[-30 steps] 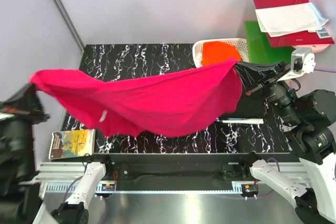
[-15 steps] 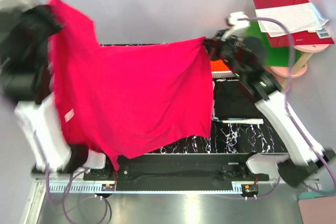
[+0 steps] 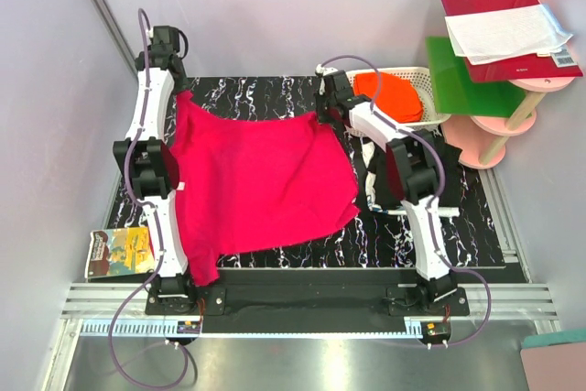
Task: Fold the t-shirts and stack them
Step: Flatten out the tshirt, then fold the flattened tshirt in 1/3 of the way
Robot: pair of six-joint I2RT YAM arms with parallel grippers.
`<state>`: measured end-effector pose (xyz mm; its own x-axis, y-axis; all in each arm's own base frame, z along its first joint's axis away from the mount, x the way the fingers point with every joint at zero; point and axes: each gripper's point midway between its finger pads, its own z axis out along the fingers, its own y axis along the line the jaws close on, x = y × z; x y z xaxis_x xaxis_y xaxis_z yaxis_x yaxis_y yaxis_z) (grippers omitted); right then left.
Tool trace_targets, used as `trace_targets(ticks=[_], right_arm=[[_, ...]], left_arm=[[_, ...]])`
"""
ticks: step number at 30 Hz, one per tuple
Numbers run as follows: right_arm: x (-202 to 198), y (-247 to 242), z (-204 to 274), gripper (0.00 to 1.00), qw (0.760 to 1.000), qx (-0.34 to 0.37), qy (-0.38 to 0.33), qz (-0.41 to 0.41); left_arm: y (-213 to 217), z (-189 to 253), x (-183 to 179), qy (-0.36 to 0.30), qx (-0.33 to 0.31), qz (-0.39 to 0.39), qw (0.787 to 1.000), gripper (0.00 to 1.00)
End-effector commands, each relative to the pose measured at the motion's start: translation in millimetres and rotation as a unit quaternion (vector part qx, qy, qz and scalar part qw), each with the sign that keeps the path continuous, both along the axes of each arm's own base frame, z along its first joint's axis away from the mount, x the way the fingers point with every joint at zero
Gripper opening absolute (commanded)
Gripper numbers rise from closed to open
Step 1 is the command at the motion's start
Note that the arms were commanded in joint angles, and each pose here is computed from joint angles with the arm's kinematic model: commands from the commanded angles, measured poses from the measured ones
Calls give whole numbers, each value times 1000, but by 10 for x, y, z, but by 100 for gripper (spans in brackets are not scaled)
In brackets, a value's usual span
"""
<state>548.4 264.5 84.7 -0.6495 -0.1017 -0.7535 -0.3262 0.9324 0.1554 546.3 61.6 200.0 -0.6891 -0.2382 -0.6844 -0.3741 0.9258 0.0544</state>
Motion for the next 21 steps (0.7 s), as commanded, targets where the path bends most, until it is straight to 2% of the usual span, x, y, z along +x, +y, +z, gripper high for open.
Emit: trace_targets(ticks=[1,6,11,16,21], right_arm=[[449,15,361,0,998,42,-33,-15],[682,-60,317,0,998,36,-35,-32],[763,-102,336,0,998,34,-43,-34],[655,-50,457,0,998,47,-35,-18],[376,-77,418,0,999,46,21,-11]], left_arm=[[178,406,191,-69,34,26,997,0],[400,375,206,-68,68,50,994,0],[401,431,126,-72,52,43,995,0],[350,314,-196,-29,49,33,998,0],[339,218,-635,50,40,57,996,0]])
